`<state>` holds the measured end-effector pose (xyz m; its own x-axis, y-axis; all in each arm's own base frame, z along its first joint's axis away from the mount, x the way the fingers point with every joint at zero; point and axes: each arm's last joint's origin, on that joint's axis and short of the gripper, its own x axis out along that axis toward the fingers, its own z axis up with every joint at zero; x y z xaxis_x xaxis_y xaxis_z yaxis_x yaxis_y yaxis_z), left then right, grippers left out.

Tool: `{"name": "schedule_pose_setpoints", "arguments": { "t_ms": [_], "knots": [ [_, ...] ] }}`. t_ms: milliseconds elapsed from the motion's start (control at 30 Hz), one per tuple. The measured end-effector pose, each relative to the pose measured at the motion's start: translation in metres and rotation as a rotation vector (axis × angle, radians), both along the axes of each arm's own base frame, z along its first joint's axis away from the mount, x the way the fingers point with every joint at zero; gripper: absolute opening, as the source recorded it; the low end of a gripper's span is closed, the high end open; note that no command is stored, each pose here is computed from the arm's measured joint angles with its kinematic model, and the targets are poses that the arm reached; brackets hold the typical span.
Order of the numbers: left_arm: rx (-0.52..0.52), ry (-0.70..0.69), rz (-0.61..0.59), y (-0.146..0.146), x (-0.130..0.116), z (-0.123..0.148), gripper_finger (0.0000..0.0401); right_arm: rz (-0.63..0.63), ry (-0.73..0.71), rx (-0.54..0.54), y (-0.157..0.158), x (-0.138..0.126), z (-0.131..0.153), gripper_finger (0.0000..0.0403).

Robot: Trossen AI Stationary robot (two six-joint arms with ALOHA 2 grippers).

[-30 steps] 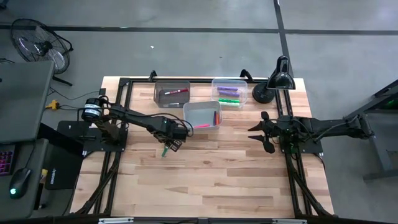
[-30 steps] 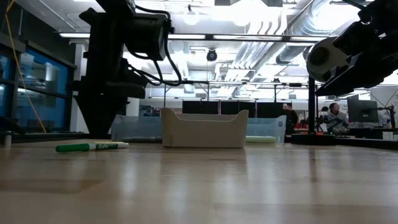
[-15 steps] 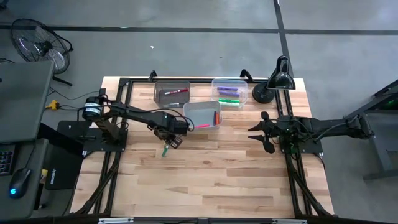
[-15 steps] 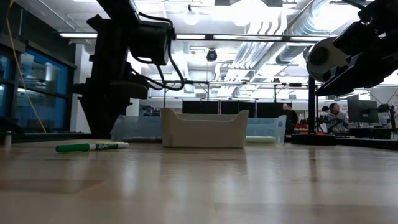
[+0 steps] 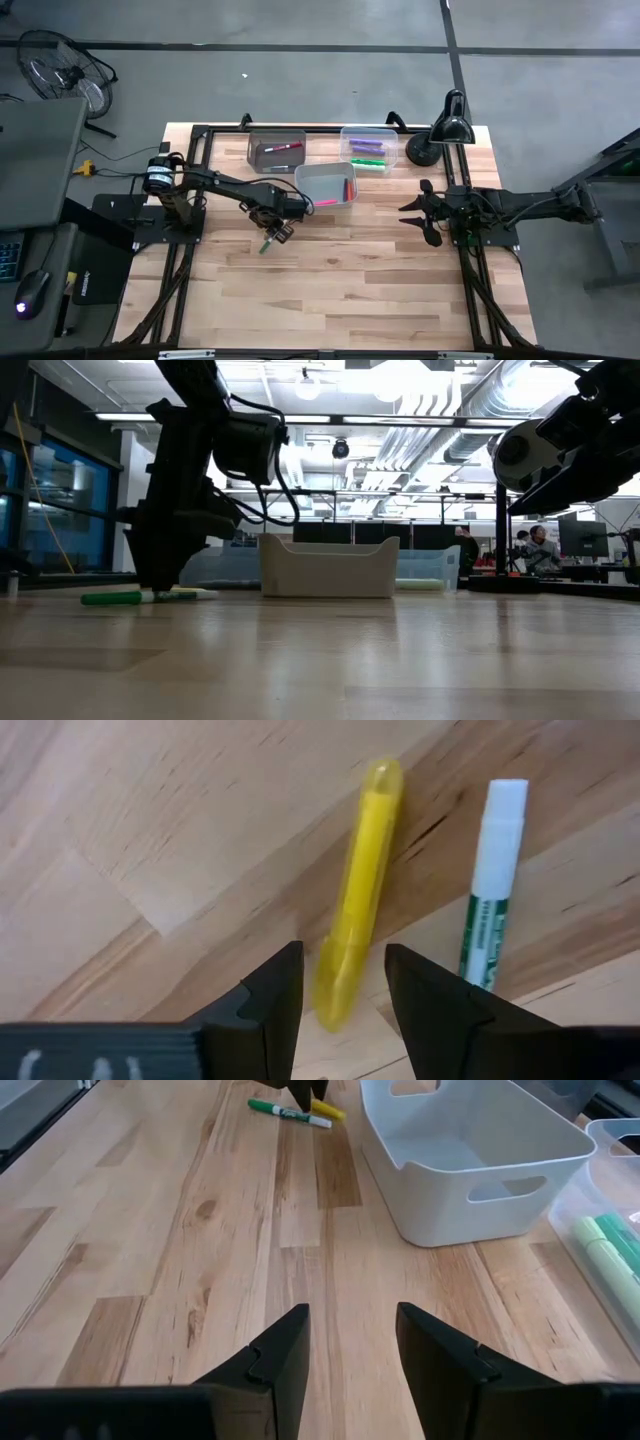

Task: Pick & Place Markers
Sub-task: Put the yellow pen into the gray bin

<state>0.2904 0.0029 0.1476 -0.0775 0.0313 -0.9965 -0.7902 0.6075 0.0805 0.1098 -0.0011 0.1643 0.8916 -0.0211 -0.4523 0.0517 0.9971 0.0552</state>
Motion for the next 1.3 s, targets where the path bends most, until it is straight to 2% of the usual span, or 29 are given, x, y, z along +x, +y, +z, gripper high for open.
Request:
{"name": "schedule_pose_setpoints", "arguments": {
  "t_ms": [200,667,1300],
  "knots": [
    [-0.001,-0.008,-0.017,0.0000,0.0009,-0.0006,0.0138,0.004,0.000,0.002,0.0001,0.0000,-0.0001,0.0139],
    [-0.018,-0.023,-0.049,-0.0004,0.0025,-0.0014,0.0086,0.004,0.000,0.002,0.0001,0.0000,0.0000,0.0139],
    [-0.005,-0.013,-0.096,0.0000,0.0048,0.0016,0.0057,0.004,0.001,0.002,0.0001,0.0000,-0.0002,0.0139]
  ]
}}
